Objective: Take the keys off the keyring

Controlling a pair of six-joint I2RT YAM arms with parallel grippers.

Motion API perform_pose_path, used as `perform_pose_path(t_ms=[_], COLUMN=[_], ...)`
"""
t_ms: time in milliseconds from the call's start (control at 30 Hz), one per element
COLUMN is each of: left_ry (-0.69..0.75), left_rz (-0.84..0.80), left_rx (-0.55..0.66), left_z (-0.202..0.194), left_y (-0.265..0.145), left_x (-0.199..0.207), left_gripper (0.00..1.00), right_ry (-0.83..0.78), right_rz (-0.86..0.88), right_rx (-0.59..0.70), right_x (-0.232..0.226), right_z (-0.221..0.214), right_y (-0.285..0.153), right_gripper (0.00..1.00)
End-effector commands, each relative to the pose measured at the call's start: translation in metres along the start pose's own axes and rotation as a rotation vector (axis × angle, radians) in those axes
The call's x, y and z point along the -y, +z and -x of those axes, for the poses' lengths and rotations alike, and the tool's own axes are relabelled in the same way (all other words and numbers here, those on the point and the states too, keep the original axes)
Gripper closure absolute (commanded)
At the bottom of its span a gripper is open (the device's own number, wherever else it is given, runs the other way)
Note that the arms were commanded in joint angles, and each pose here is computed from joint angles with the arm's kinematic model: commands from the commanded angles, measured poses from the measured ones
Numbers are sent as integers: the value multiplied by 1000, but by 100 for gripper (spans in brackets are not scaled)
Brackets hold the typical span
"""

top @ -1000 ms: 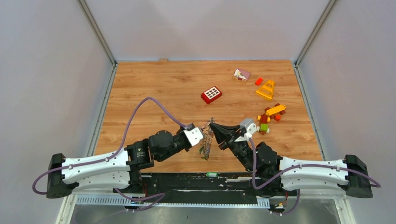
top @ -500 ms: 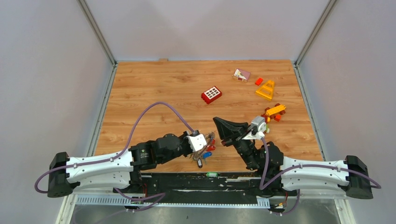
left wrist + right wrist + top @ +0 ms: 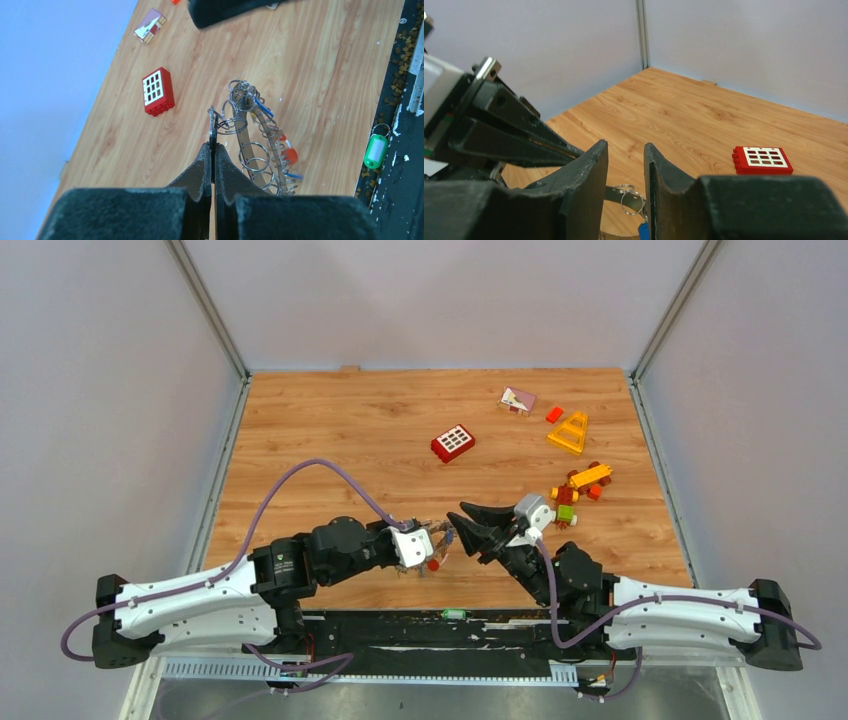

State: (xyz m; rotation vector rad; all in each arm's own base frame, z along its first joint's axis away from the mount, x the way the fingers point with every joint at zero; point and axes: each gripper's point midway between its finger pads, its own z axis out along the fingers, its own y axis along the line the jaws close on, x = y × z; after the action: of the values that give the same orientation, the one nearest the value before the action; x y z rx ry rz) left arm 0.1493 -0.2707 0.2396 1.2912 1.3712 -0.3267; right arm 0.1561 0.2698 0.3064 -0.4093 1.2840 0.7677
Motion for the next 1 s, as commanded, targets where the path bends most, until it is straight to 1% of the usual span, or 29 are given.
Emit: perform_pose_path(t_ms=[0,167,433,733,967], left_ry=[31,30,9,-1,-8], left_rz=[43,56,83,101,98], left_rx=[71,67,65,70,76], left_z=[33,35,35,37,39], left_y=[-13,-15,-16,-20,-21], left_x=[-23,-27,-32,-36,-36], left_gripper=[100,100,100,100,100], right_ry=[6,0,-14,-40,-42], right_rz=[94,140,201,159,109], right_rx=[-22,-53,-105,-172,-177], right_x=[-20,-33,-47,-42,-37], right_z=[0,-8,-22,-42,-47], right_y=[4,10,12,15,20], right_gripper=[65,65,67,67,68])
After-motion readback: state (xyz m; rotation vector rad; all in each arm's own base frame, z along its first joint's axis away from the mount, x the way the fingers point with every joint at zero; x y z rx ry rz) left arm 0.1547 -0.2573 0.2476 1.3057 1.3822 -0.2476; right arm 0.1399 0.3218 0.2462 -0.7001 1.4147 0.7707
